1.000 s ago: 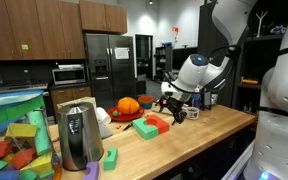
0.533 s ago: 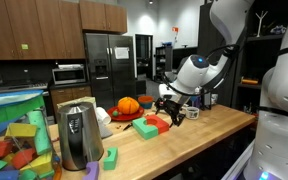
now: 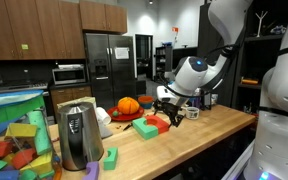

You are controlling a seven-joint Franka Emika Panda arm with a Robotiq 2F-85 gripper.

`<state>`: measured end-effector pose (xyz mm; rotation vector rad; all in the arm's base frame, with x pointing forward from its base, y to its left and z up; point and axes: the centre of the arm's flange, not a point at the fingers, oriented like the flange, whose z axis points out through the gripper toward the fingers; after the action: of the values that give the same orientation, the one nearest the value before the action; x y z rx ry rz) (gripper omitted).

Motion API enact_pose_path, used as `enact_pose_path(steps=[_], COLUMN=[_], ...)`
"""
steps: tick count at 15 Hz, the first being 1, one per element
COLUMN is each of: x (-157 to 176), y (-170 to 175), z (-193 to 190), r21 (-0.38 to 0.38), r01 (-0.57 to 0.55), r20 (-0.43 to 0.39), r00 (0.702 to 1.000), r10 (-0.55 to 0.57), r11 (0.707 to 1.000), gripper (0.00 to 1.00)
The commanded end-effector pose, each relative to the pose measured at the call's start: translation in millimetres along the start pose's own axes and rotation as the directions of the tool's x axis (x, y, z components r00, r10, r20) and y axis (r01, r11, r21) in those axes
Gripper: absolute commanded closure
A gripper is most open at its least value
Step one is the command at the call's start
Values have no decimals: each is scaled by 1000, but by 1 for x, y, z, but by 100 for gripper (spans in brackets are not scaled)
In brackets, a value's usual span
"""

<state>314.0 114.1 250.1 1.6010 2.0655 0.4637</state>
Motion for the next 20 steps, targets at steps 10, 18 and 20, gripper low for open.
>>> enact_pose_path(steps=[10, 18, 20], x=[-8, 1, 7], y=[-4, -6, 0], z=[0, 4, -3], r21=[268, 345, 351], r01=[89, 169, 171], r20=[-55, -51, -29], r00=[996, 986, 985], r10=[-77, -161, -171], r11=[959, 923, 921], gripper=[0, 0, 0])
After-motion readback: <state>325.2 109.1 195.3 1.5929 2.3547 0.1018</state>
